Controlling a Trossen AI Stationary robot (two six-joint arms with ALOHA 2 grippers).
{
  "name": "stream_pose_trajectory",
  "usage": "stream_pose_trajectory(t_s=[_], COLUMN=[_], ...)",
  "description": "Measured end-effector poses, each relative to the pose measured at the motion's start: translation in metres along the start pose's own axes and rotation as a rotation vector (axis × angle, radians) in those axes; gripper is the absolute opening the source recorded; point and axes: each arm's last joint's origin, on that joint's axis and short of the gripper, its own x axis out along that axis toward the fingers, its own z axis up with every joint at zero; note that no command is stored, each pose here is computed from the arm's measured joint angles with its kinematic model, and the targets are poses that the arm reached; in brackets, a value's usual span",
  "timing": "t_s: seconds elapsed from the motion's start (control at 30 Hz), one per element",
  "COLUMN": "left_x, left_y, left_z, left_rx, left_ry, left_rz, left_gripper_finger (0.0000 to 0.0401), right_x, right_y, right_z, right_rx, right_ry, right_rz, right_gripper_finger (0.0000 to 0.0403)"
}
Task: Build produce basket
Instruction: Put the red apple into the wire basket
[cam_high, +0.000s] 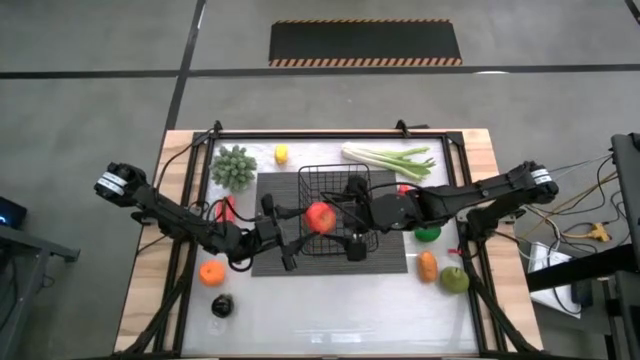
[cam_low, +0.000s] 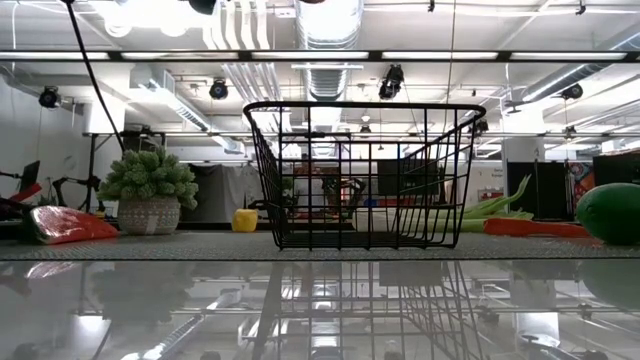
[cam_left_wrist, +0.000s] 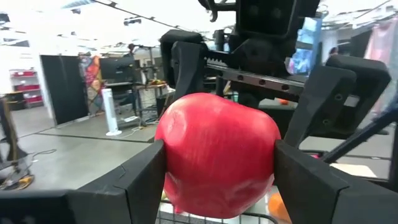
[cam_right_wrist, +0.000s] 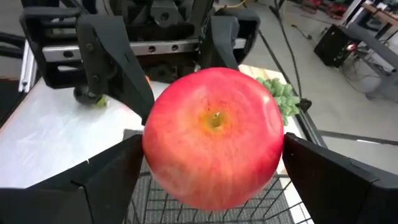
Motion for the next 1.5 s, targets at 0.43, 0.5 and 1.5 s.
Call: stream_pose_trajectory(t_s=[0.43, 0.5, 1.5], left_x=[-0.001, -0.001, 0.001], left_y=[0.000, 0.000, 0.007], left_z=[0.001, 0.000, 0.000], left_rx=[-0.034, -0.033, 0.042], left_ry=[-0.014, -0.013, -0.002], left_rz=[-0.017, -0.017, 0.045], left_gripper_finger=[0.0272, 0.0284, 0.0329], right_x=[0.002, 0.002, -0.023], right_y=[0.000, 0.000, -0.011], right_z=[0.002, 0.001, -0.004], right_rx=[0.026, 0.031, 0.137], right_ry=[-0.021, -0.018, 0.079], right_rz=[0.007, 0.007, 0.001], right_gripper_finger=[0.0299, 0.0299, 0.0305])
